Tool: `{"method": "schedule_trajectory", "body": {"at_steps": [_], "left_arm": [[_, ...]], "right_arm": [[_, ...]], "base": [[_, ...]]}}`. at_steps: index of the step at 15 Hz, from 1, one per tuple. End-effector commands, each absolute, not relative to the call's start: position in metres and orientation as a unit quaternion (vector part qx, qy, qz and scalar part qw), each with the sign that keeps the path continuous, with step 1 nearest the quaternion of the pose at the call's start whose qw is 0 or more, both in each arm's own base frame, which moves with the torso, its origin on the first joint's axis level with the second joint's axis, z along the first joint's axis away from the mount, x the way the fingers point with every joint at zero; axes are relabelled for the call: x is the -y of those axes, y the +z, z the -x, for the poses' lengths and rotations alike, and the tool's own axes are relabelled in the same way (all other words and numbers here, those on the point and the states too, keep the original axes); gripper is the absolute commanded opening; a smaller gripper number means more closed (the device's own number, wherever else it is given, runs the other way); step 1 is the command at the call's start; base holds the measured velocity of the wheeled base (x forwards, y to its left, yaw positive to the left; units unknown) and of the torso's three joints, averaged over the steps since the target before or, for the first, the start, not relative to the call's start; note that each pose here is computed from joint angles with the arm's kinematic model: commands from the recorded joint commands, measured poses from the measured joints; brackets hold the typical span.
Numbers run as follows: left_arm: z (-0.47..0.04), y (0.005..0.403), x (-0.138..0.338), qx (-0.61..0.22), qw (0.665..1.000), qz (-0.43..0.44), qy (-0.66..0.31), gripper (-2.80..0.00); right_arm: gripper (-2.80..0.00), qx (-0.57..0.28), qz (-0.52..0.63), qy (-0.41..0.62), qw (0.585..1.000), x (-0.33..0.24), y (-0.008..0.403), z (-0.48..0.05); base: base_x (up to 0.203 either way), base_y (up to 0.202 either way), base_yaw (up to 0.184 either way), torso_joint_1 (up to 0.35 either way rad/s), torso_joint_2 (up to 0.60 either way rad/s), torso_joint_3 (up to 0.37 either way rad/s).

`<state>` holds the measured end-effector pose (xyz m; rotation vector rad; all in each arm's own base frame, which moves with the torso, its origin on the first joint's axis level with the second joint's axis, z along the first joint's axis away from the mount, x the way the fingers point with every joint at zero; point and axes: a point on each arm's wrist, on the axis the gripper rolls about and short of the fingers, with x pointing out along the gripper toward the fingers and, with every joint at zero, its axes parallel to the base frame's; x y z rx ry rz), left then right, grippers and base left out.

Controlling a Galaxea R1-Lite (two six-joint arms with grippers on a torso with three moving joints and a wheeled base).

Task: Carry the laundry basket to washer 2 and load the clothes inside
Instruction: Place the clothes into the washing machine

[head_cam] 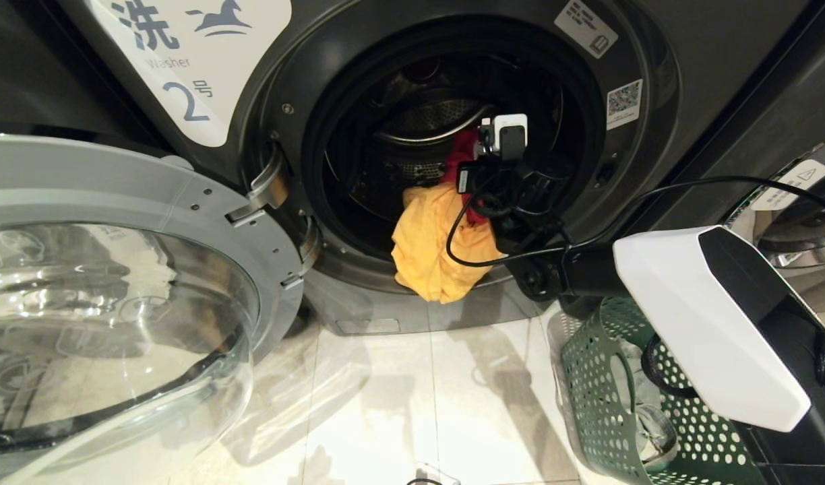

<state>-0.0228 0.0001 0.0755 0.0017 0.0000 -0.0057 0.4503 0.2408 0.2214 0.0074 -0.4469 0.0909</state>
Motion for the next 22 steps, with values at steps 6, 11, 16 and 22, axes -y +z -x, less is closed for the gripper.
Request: {"method": "schedule_trajectory", "body": {"at_steps": [6,11,16,22], "left_arm": [[0.023,0.075,0.0,0.0,1.0,-0.001,-0.003,-2.8],[0.023,0.075,0.0,0.0,1.0,-0.001,-0.003,-2.8],[0.023,0.075,0.0,0.0,1.0,-0.001,-0.003,-2.8],[0.023,0.075,0.0,0.0,1.0,-0.001,-0.003,-2.8]], "right_arm": [[-2.8,0.216,0.02,0.067,0.974,-0.241,0.232,-0.446],[-2.8,0.208,0.023,0.068,0.976,-0.242,0.225,-0.449],[-2.8,0.198,0.032,0.074,0.977,-0.247,0.222,-0.447],[-2.8,0.185,0.046,0.071,0.979,-0.247,0.21,-0.452]], "base": [[0.0,0.0,0.0,0.0,0.0,0.0],[0.0,0.0,0.0,0.0,0.0,0.0],[0.0,0.0,0.0,0.0,0.0,0.0],[0.0,0.0,0.0,0.0,0.0,0.0]]}}
